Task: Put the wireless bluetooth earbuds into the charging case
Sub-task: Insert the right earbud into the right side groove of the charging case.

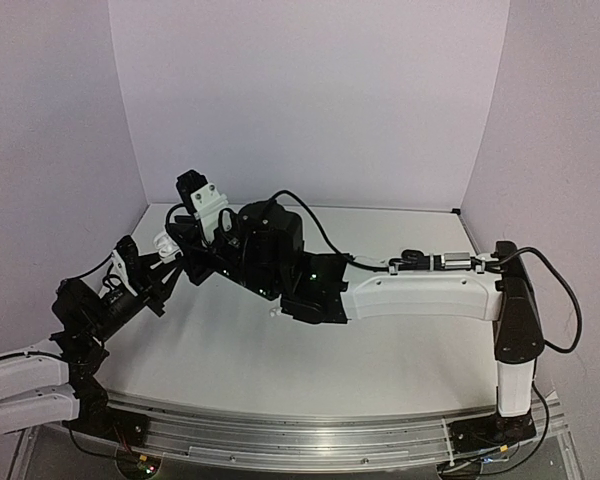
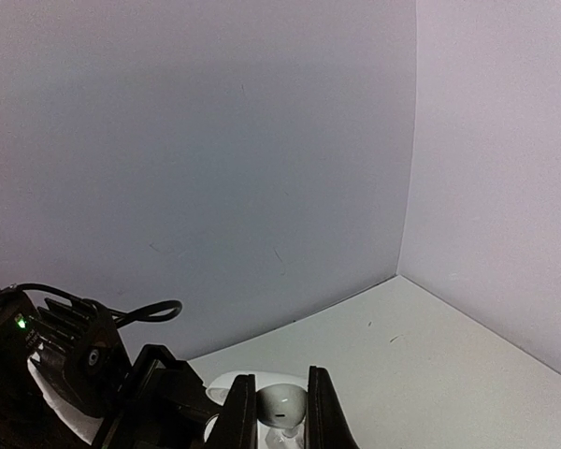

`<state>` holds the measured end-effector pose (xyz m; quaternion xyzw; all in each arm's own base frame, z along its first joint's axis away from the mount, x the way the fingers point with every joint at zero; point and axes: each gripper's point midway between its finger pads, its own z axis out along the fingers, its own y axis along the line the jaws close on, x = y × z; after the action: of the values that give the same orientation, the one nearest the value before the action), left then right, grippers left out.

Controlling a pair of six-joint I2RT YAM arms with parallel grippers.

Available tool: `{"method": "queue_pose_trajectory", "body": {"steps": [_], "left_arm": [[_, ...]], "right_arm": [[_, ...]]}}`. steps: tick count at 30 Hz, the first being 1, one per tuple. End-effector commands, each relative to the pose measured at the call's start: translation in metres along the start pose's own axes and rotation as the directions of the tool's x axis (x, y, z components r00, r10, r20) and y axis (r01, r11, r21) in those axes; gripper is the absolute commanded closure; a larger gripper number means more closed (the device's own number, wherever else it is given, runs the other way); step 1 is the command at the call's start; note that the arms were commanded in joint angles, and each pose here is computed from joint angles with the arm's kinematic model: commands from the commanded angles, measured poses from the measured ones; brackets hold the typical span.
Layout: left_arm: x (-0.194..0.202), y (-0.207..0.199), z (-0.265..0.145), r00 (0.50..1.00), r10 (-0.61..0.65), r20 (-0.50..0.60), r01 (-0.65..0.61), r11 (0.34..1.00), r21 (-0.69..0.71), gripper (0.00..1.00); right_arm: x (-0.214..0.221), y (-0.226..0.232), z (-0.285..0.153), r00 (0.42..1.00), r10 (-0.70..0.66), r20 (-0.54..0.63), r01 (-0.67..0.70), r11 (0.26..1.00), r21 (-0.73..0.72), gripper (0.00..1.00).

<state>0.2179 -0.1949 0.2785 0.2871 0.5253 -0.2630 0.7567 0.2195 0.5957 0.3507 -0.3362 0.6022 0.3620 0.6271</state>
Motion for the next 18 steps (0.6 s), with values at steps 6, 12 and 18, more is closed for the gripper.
{"method": "queue_pose_trajectory", "body": {"steps": [6, 12, 18], "left_arm": [[-0.026, 0.001, 0.001, 0.997, -0.020, 0.077, 0.020, 1.000, 0.006, 1.00], [-0.033, 0.002, 0.002, 0.995, -0.038, 0.088, 0.038, 0.999, 0.003, 1.00], [-0.030, 0.002, 0.001, 0.996, -0.038, 0.080, 0.038, 0.999, 0.004, 1.00]], "right_arm": [[0.012, -0.004, 0.004, 1.000, -0.024, -0.006, 0.024, 0.999, 0.025, 1.00], [0.020, -0.005, 0.005, 0.999, -0.029, -0.026, 0.029, 0.999, 0.033, 1.00], [0.015, -0.009, 0.005, 0.998, -0.054, -0.021, 0.055, 0.997, 0.055, 1.00]]}}
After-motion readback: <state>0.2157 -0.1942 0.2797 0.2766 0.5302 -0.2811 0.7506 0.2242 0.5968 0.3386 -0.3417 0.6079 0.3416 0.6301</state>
